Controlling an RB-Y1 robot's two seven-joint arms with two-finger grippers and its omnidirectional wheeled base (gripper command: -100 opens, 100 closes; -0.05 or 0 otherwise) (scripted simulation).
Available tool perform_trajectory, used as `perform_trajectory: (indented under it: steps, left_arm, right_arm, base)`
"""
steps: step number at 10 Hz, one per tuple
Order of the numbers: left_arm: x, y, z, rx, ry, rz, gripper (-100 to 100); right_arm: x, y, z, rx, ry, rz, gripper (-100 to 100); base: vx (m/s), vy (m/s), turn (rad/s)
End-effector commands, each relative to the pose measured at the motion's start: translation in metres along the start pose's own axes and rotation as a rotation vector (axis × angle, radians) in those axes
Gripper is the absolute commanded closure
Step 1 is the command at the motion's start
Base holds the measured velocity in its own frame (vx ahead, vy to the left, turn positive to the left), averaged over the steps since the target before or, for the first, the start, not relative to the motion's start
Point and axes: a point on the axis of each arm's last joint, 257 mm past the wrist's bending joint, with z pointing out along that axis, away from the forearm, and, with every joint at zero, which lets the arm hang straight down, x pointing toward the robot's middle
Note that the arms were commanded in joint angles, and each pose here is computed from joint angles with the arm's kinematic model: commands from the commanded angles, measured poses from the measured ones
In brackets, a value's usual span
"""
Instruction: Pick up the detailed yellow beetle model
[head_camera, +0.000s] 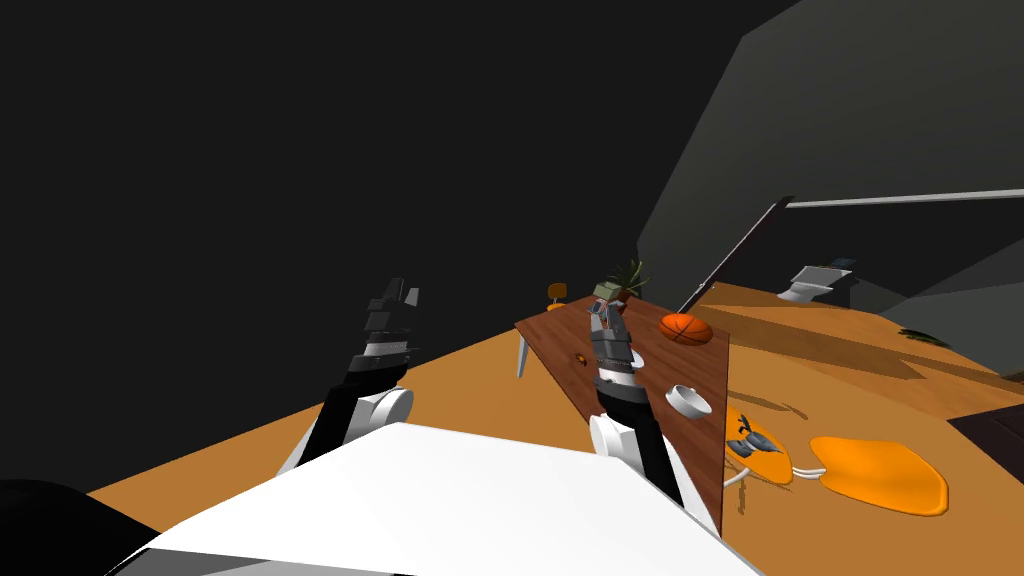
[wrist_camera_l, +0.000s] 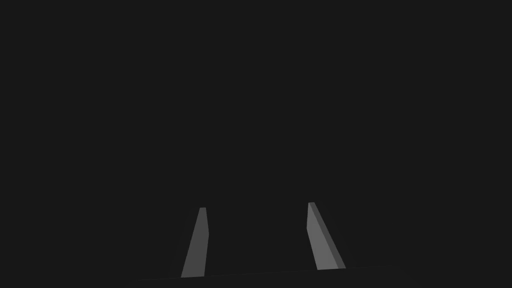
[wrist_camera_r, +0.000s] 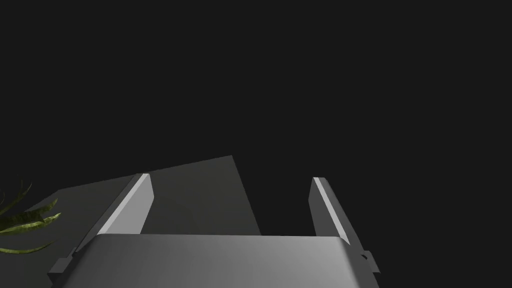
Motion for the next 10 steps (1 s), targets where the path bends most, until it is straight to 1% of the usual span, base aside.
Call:
perform_trajectory:
  steps: [1,3,4,5,6,7,8,9,10]
  left_arm:
    - [0.000,0.000,0.000,0.000,0.000,0.000,0]
    - [0.000,0.000,0.000,0.000,0.000,0.000,0]
    - [0.000,0.000,0.000,0.000,0.000,0.000,0]
    - [0.000,0.000,0.000,0.000,0.000,0.000,0]
    - [0.000,0.000,0.000,0.000,0.000,0.000,0]
    - [0.000,0.000,0.000,0.000,0.000,0.000,0]
    - [0.000,0.000,0.000,0.000,0.000,0.000,0]
    - [0.000,0.000,0.000,0.000,0.000,0.000,0]
    - [0.000,0.000,0.000,0.000,0.000,0.000,0]
  right_arm:
    - [0.006,-0.010,-0.002,0.012,0.024,-0.014,-100]
    - [0.024,-0.031,-0.004,0.035,0.102,-0.066,-100]
    - [0.024,-0.039,-0.007,0.051,0.105,-0.066,-100]
    - [0.033,-0.050,-0.009,0.063,0.147,-0.096,-100]
    - [0.034,-0.055,-0.010,0.072,0.149,-0.097,-100]
    - [0.042,-0.068,-0.012,0.084,0.194,-0.130,-100]
    - [0.042,-0.072,-0.014,0.093,0.195,-0.130,-100]
    - [0.050,-0.083,-0.015,0.099,0.240,-0.166,-100]
    - [0.050,-0.090,-0.018,0.114,0.243,-0.167,-100]
  base:
    - [-0.092,0.038,0.013]
    - [-0.087,0.055,0.037]
    - [-0.078,0.049,0.013]
    - [-0.079,0.039,0.028]
    - [-0.051,0.026,0.017]
    - [-0.053,0.028,0.030]
    - [-0.054,0.022,0.017]
    - [-0.063,0.027,0.033]
    - [-0.054,0.022,0.018]
